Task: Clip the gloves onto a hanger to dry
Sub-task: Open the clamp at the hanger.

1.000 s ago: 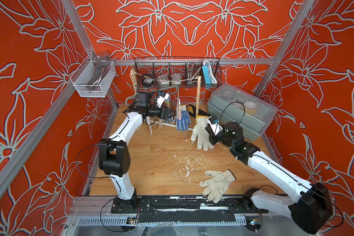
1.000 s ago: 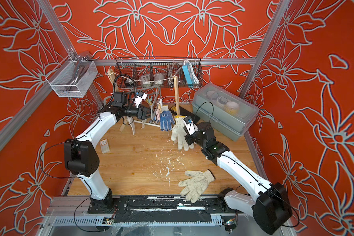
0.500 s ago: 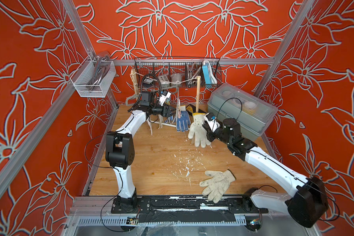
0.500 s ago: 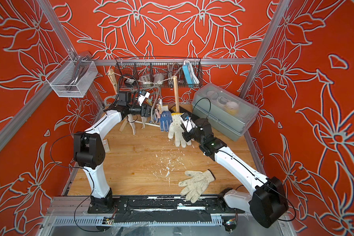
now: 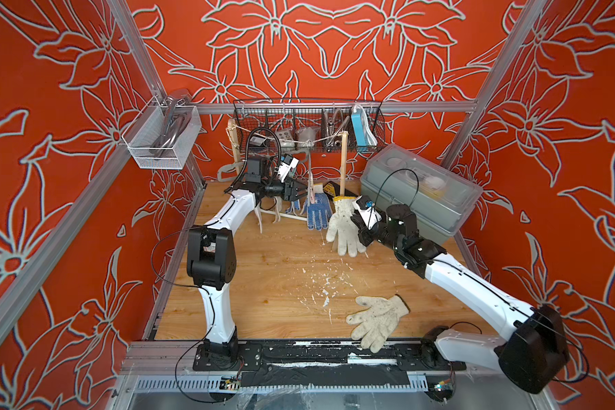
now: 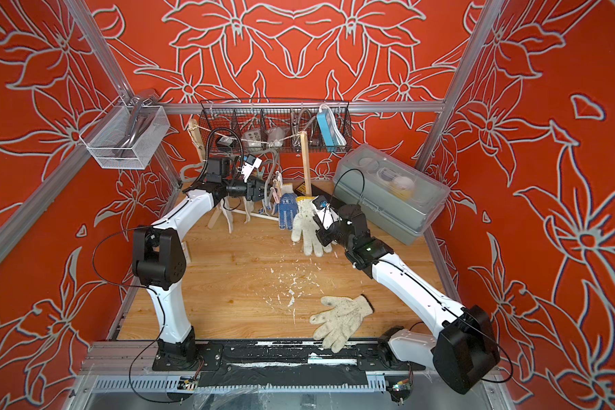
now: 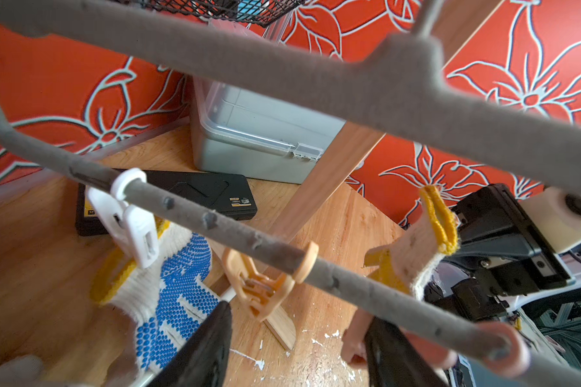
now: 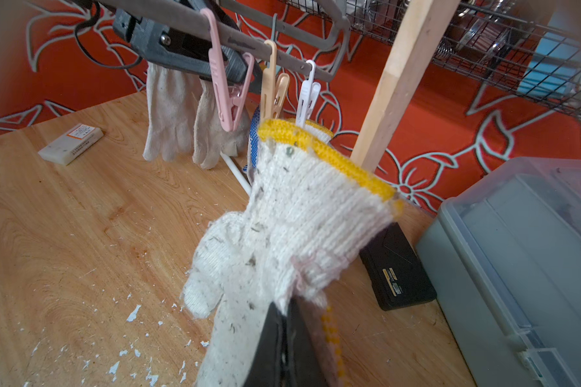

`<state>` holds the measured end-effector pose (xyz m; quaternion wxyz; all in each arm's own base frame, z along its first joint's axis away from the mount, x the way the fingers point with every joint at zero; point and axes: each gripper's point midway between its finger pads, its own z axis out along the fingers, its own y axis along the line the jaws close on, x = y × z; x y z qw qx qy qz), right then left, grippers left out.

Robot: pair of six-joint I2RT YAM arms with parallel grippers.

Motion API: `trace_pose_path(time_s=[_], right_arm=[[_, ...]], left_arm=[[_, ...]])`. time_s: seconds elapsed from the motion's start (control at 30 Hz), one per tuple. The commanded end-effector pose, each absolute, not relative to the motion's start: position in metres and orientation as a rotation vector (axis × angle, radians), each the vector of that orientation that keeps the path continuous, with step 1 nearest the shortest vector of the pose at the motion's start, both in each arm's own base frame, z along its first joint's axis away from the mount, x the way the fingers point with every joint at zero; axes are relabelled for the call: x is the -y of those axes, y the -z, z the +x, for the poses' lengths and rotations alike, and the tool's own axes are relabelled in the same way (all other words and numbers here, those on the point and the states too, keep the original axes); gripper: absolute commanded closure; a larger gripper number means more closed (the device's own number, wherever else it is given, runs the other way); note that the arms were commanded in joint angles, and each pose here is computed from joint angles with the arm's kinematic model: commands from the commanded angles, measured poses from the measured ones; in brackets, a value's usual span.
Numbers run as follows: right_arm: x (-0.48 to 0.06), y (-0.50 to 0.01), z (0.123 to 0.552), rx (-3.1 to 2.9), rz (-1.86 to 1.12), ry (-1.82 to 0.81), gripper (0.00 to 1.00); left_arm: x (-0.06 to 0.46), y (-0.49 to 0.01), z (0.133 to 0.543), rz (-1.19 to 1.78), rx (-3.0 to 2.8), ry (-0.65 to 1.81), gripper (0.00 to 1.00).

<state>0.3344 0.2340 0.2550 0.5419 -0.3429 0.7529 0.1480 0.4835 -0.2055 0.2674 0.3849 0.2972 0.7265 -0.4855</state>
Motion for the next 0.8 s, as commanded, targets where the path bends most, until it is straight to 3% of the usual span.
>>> trace_pose_path(time_s=[0.0,0.57,0.77], right_arm=[[-0.233,-0.26,0.335,-1.782,-0.821,-0.322,1.0],[-0.239,-0.252,0.339,-1.781,-0.866,-0.325,1.0],[-0.242,-0.254,0.341,-1.766,-0.888,-0.317,1.0]], left_arm=[[0.197,-0.287,0.466,0.796,-1.813,1.231,0.39],[0.165,-0.292,0.419,0.809,-1.905,1.269,0.39],[0.16,-0.28,0.447,0.76,-1.928,1.202,0.4]])
